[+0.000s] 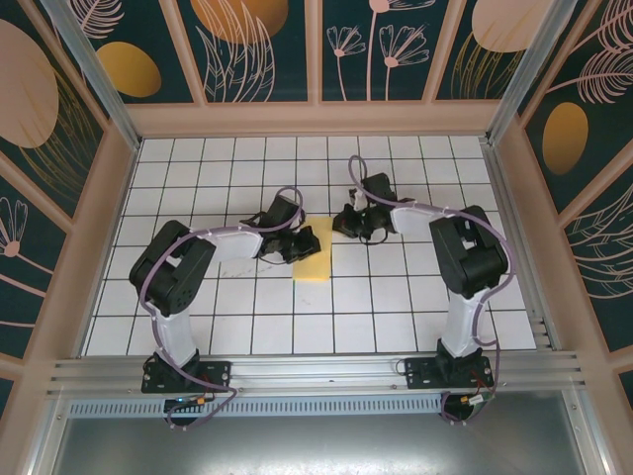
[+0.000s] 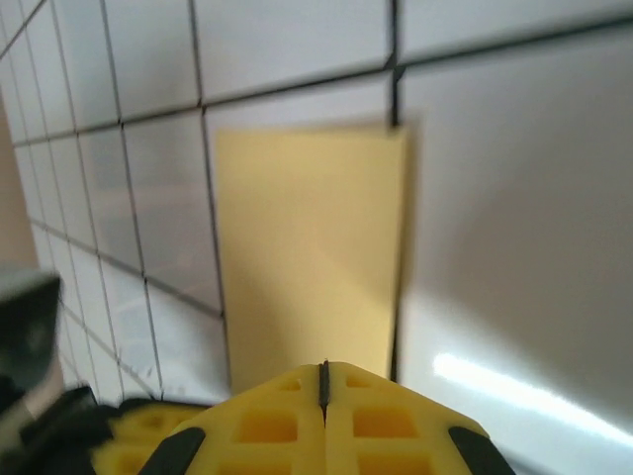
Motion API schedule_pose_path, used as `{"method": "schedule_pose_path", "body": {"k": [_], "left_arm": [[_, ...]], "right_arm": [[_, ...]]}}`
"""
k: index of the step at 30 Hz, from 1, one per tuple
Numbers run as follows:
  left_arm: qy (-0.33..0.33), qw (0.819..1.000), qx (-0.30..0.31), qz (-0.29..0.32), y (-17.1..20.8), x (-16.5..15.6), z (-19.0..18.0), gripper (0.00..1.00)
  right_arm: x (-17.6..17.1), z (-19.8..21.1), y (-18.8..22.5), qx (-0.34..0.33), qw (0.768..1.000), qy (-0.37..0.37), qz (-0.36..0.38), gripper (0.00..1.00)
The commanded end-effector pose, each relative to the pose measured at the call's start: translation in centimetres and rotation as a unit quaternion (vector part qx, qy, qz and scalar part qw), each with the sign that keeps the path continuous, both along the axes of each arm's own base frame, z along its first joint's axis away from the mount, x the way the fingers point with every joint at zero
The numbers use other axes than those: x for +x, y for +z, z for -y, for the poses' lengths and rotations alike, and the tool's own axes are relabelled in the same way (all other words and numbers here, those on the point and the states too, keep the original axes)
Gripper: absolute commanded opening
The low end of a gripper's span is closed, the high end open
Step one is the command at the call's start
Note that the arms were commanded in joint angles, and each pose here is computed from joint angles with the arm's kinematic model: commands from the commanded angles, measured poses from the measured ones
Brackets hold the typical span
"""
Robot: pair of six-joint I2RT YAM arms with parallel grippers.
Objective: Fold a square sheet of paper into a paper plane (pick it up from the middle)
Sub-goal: First fold in half a square sheet of paper at the center of the table.
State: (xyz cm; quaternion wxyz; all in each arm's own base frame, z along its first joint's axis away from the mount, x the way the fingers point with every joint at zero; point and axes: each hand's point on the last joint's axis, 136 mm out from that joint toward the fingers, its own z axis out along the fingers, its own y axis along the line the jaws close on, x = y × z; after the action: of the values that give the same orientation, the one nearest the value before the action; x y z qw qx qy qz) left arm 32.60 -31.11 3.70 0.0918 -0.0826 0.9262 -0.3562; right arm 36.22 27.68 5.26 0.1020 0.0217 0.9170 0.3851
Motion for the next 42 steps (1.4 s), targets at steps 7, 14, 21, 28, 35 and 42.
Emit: {"method": "schedule_pose_path", "body": {"k": [7,14,21,28,35,42], "left_arm": [[0.045,0.999,0.026,0.000,-0.7,1.7,-0.9,0.00],[0.048,0.997,0.055,-0.035,-3.4,0.6,-1.8,0.00],[0.057,0.994,0.076,-0.058,-4.9,-0.4,-2.8,0.00],[0.067,0.991,0.085,-0.076,-5.9,-1.4,-3.6,0.00],[0.070,0.991,0.085,-0.080,-6.2,-1.6,-3.7,0.00],[0.067,0.992,0.075,-0.073,-5.6,-1.2,-3.3,0.00]], "right_arm": [[-5.1,-2.2,-1.5,0.006,0.998,0.041,-0.040,0.00],[-6.4,-1.9,-2.8,-0.009,0.997,0.053,-0.062,0.00],[-8.4,-2.0,-4.2,-0.024,0.993,0.076,-0.085,0.00],[-10.6,-1.2,-5.1,-0.034,0.990,0.091,-0.105,0.00],[-13.9,0.4,-5.4,-0.043,0.984,0.117,-0.126,0.00],[-15.3,1.1,-4.8,-0.043,0.982,0.133,-0.128,0.00]]}}
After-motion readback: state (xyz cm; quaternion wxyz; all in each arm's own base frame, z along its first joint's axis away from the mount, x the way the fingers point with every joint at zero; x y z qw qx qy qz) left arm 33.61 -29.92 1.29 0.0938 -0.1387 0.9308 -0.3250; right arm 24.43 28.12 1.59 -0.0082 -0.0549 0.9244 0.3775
